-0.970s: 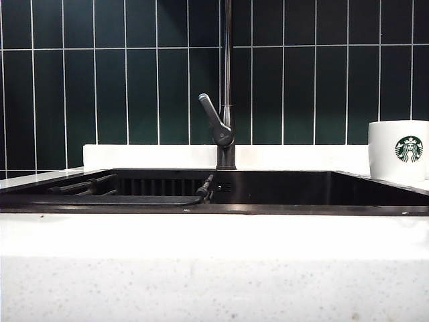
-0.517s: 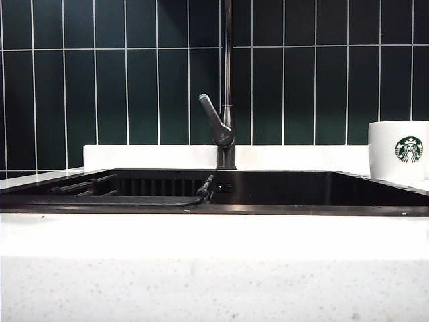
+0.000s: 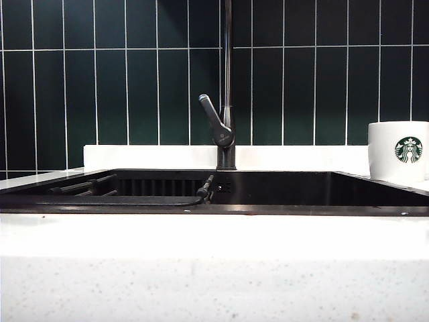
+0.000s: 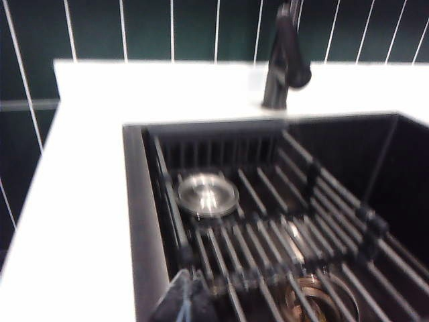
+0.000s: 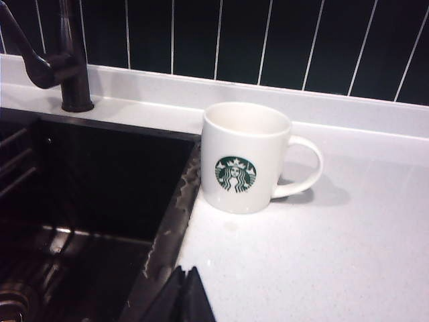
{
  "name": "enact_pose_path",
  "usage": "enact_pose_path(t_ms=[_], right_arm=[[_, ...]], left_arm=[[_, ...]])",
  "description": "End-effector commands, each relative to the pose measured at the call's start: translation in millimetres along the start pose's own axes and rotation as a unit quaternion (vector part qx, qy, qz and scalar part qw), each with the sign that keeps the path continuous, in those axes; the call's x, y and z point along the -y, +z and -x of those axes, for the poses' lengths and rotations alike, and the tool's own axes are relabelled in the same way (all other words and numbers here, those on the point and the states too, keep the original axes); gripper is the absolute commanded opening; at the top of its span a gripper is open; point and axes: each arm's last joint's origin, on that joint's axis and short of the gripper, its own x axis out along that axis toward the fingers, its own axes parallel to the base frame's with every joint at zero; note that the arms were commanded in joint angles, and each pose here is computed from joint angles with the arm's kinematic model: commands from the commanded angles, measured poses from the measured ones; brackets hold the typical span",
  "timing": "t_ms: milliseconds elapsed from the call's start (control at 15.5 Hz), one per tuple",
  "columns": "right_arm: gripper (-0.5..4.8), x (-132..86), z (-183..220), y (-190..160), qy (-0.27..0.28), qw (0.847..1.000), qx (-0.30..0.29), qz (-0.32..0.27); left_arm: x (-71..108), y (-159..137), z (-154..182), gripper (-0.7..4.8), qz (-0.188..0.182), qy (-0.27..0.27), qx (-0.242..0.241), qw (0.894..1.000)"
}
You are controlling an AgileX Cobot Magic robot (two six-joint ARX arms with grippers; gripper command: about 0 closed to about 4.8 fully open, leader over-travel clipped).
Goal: Pick up the mug next to the sink, go to the faucet to get some water, pour the water into the sink, and finally put the mug back to its place.
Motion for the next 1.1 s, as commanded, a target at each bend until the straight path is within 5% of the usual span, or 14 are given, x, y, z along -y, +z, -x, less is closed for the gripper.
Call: enact_pose_path(t_ms=[65,1099], right_arm=[[-0.04,1.3,0.3,1.6,-0.019,1.000,0.003,0.003],[-0.01,-0.3,1.5,-14.5,-0.010,0.997,-0.080,0.009]], left_arm=[[-0.3,-0.7,-0.4,-0.06,-0.002,0.002,-0.004,1.000],[-0.1,-3.6,-0.3,-0.06,0.001,-0.002,-0.020,1.000]])
